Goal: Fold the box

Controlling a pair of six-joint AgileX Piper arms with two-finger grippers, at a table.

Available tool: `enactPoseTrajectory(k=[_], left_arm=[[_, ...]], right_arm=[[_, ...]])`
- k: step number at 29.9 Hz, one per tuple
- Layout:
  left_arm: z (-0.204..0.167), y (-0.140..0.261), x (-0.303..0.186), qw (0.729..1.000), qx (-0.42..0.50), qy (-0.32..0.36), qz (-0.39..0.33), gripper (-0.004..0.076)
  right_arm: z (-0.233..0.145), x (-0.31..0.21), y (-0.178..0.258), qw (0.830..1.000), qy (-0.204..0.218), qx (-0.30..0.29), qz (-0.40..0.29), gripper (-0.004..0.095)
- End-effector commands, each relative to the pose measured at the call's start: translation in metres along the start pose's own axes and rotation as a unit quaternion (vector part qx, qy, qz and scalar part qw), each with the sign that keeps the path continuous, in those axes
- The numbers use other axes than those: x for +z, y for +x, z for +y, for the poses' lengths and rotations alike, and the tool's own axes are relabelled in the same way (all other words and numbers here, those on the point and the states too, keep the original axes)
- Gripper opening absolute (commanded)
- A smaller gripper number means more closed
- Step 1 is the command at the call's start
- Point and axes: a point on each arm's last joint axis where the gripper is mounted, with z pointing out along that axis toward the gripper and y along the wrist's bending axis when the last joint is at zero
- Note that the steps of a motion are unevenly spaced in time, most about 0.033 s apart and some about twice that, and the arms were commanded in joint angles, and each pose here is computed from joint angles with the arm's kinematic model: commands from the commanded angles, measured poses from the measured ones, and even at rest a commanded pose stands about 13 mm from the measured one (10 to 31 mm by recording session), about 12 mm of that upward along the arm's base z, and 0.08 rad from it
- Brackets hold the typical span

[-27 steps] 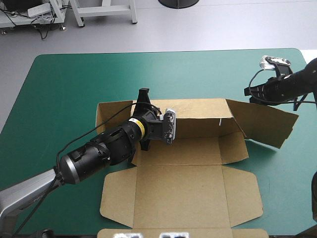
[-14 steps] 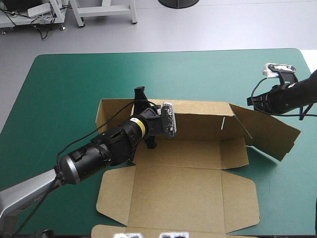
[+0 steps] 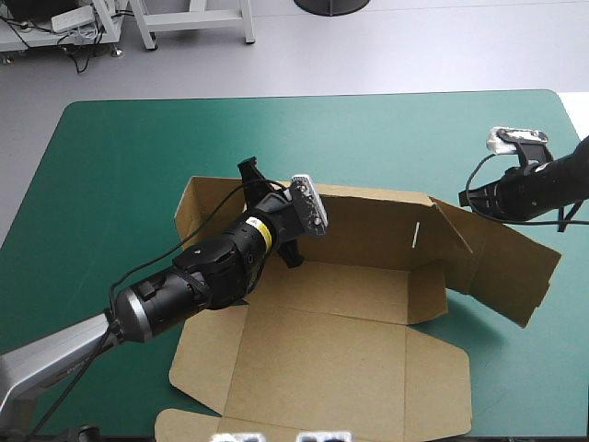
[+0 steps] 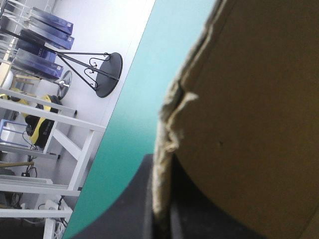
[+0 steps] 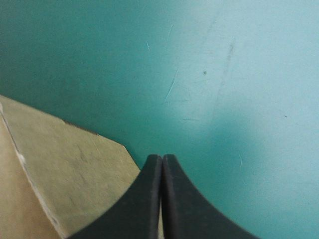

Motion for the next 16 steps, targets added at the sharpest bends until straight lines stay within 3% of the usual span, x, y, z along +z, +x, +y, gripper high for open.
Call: enactPoseTrajectory(k=[1,5,16], left_arm=[[0.015,-0.011,-0.013,0.999,-0.027,-0.031,-0.031,-0.001],[0.015,-0.011,-0.013,0.999,-0.026,-0.031,-0.031,-0.001],[0.012,-0.009,-0.012,0.999,0.044,-0.019,-0.022,-0.001]], right_arm=[[0.011,-0.021,0.005,1.0,0.001,-0.021,-0.011,-0.002],[0.014,-0.027,0.007,1.0,0.0,-0.018,-0.019,-0.002],[0.03,-0.018,0.044,0.996,-0.063,-0.053,-0.024,-0.002]])
